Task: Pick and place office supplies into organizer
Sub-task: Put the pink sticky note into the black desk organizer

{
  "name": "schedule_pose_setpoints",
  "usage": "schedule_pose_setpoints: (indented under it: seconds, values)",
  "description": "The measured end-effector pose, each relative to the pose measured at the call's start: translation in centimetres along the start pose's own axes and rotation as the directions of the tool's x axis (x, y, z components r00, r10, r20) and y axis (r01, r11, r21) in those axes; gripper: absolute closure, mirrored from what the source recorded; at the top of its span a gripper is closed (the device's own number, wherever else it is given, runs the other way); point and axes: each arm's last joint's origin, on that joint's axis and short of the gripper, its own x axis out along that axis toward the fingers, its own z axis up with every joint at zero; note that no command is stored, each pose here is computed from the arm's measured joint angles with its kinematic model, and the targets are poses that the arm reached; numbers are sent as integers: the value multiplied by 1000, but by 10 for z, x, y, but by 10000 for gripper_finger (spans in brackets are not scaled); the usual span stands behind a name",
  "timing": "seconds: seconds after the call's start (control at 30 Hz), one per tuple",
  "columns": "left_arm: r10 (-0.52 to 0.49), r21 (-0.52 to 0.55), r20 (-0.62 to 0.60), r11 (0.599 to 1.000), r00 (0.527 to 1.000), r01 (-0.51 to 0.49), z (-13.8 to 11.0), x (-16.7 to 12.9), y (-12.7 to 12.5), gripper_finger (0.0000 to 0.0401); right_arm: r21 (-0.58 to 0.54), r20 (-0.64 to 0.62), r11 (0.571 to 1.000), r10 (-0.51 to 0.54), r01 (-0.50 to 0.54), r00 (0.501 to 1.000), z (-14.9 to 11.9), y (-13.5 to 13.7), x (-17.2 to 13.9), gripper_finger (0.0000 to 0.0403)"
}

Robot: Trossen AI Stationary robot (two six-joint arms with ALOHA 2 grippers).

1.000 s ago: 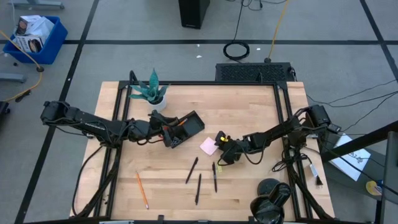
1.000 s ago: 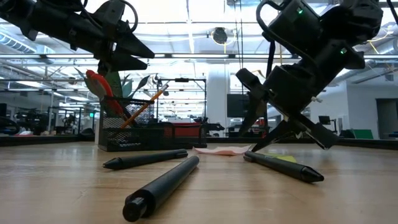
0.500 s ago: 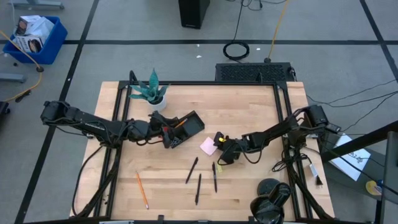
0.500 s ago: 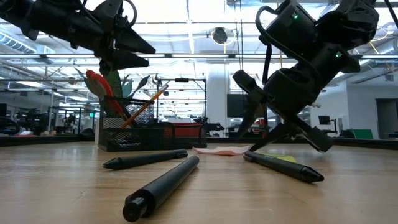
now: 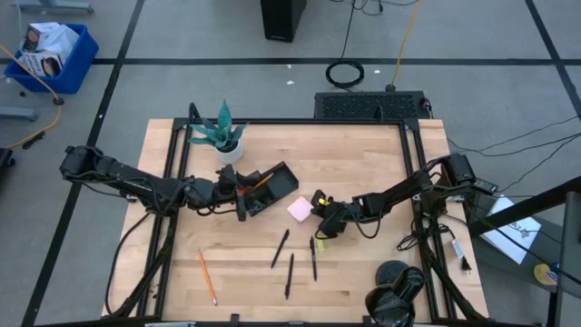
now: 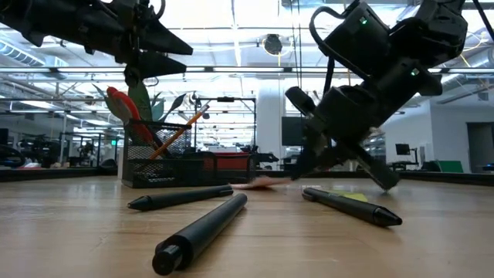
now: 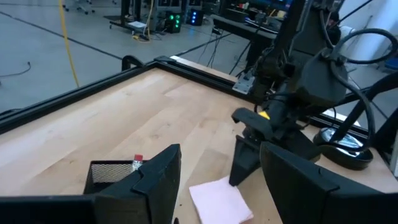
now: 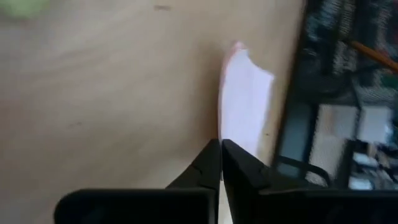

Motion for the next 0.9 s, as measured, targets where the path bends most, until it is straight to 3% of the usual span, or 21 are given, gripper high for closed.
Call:
schedule_pose_setpoints:
  seconds: [0.27,0.43,0.9]
  values:
    - [3,0,0,1000,1000,-3,0,0,0,178,42,-69,988,-146,149,987,1,-9,0,399]
    - [4,3,-6,1000,1000,-4,-1,0,0,178,41,-65,982,-180,182,982,5,-11,-2,401]
    - [6,4,-9,1000,1000,-5,-1,0,0,178,-144,-100,936,-337,321,936,18,-17,-9,402]
